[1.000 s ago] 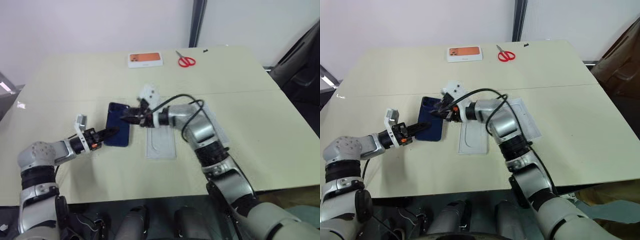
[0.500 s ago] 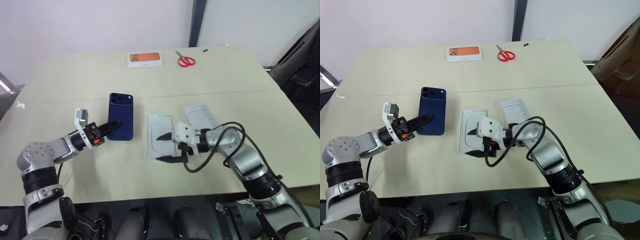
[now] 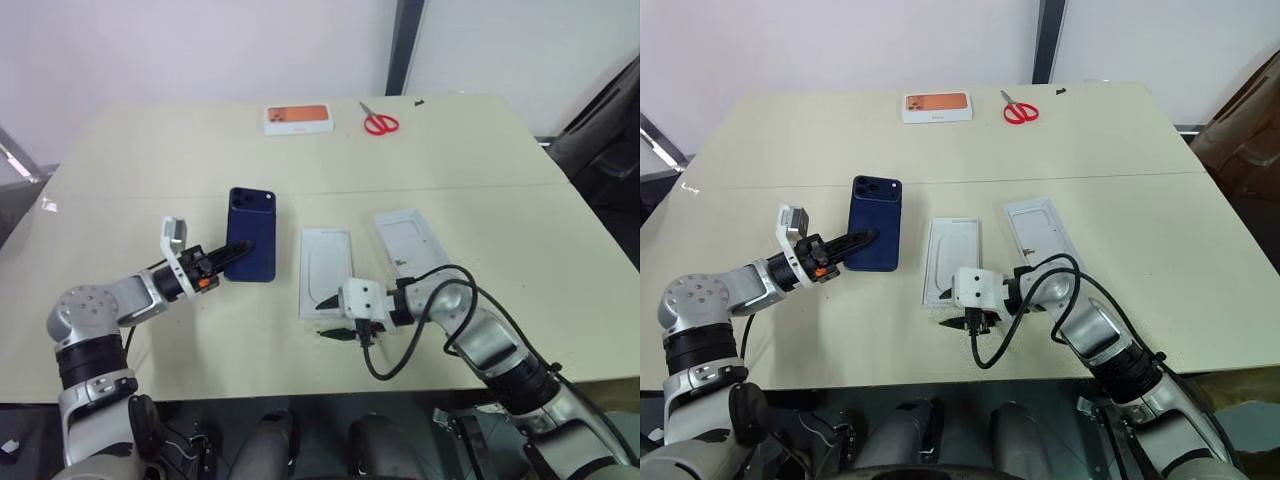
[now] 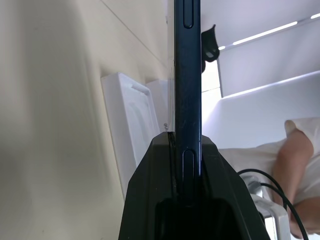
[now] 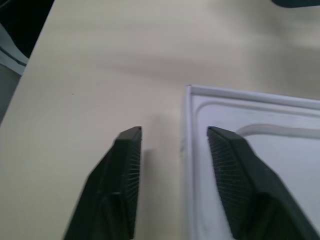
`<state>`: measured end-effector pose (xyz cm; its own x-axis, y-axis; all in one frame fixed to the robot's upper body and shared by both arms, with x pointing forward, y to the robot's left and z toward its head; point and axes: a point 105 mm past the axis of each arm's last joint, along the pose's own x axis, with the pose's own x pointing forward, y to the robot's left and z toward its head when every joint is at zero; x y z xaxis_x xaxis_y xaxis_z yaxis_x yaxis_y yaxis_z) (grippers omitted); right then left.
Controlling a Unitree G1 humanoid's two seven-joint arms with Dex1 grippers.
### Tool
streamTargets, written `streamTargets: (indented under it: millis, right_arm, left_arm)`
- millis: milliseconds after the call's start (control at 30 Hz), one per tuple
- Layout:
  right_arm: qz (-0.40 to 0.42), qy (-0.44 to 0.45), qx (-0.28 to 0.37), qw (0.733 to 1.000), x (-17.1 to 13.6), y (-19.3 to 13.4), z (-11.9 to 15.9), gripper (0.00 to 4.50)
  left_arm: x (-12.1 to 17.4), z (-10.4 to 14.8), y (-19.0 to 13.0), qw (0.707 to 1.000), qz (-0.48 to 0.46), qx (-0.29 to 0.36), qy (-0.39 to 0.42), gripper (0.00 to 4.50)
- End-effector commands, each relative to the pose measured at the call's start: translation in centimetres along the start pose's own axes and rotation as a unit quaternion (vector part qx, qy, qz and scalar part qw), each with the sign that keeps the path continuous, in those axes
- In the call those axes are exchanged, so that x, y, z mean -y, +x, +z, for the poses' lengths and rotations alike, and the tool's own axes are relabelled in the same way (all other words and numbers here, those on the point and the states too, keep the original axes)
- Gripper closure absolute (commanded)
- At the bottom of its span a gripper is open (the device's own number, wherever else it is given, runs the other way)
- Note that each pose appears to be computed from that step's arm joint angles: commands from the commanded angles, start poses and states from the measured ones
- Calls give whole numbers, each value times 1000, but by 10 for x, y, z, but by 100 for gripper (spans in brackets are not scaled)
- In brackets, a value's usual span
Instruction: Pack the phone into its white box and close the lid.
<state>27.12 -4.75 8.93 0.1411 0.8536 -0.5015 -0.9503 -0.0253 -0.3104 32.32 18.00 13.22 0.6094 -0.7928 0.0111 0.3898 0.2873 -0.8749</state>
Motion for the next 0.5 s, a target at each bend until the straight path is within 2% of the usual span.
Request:
streamTargets:
  millis: [33,133,233,300,333,500]
  right_arm:
    - [-5,-17,8,1000,2,-2,6,234]
    - [-6,-19,-2,1000,3,0,1,234]
    - [-15,-12,3,1000,7,-1,2,328]
    - [-13,-14,-2,1000,7,-1,0,430]
    - [-11,-14,-4,1000,6,-1,-1,445]
    - [-10,-21,7,1000,7,4,5,445]
  left_arm:
    - [16,6,-2,999,-29,7,21,450]
    - [16,7,-2,999,-26,8,22,450]
    - [16,6,-1,999,-25,8,22,450]
    - [16,5,-1,999,-24,9,21,450]
    - [16,5,-1,999,-23,8,21,450]
    - [17,5,0,1000,-23,10,19,450]
